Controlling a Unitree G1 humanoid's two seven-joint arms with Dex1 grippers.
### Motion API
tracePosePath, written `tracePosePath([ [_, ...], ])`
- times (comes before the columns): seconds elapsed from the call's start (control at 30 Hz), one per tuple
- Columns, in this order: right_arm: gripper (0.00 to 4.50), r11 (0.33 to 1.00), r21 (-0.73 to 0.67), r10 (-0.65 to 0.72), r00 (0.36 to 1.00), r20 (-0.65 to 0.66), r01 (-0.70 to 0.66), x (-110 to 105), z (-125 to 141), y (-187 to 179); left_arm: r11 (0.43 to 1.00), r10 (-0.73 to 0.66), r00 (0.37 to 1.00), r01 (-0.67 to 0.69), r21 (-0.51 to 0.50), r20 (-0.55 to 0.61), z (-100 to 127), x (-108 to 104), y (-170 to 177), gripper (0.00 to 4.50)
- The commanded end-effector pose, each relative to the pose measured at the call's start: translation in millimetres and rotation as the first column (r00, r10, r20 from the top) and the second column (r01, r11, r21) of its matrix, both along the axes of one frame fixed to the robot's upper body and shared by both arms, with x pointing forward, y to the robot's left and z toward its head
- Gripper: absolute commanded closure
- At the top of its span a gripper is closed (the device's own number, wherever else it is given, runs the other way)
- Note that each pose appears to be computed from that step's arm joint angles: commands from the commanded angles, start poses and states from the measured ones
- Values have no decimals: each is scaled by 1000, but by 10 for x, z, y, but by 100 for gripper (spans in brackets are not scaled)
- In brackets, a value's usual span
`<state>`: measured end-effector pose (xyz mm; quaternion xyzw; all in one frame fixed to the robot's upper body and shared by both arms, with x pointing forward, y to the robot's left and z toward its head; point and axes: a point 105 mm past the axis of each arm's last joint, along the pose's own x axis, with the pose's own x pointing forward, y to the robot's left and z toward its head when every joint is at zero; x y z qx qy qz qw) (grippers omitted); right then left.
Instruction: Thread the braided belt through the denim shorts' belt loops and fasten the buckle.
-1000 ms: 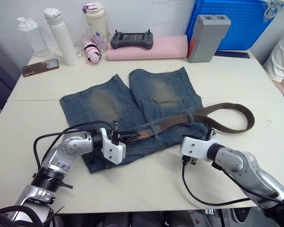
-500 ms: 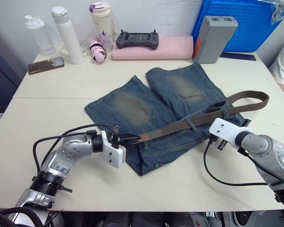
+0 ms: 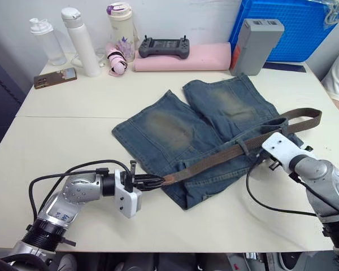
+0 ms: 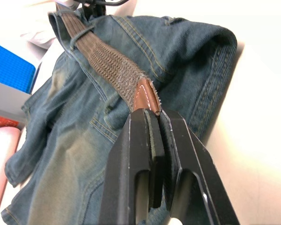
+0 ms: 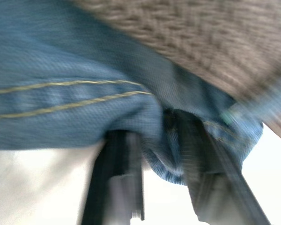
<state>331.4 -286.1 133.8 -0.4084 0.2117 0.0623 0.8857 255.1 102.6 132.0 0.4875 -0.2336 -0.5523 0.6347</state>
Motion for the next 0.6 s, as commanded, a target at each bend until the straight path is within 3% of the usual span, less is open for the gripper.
tracePosePath([
  [0.03, 172, 971, 228, 63, 996, 65, -76, -126, 418, 221, 998, 21, 992, -13, -64, 122, 205, 1, -29, 450],
  [0.07, 150, 945, 302, 122, 992, 40, -128, -207, 479, 333, 997, 30, 989, -19, -72, 147, 236, 10, -27, 450],
  [0.13, 53, 874, 451, 213, 977, -16, -183, -379, 574, 505, 996, 43, 982, -27, -83, 186, 282, 20, -21, 450],
  [0.2, 6, 717, 667, 345, 935, -87, -203, -632, 662, 728, 995, 48, 976, -28, -96, 212, 314, 22, -17, 450],
  [0.33, 6, 463, 854, 559, 826, -74, -237, -954, 699, 1037, 995, 43, 974, -22, -99, 222, 321, 15, -22, 450],
  [0.4, 6, 266, 941, 625, 781, -2, -210, -1007, 565, 1243, 995, 36, 974, -14, -96, 223, 320, 11, -32, 450],
  [0.43, 6, 205, 959, 636, 772, 22, -196, -1020, 530, 1302, 995, 34, 974, -13, -95, 223, 320, 10, -34, 450],
  [0.5, 6, 47, 989, 634, 769, 81, -143, -1023, 433, 1487, 995, 31, 974, -9, -96, 226, 327, 13, -39, 450],
  [0.6, 6, -99, 994, 552, 828, 101, -55, -969, 309, 1732, 995, 25, 973, -3, -97, 229, 337, 18, -52, 450],
])
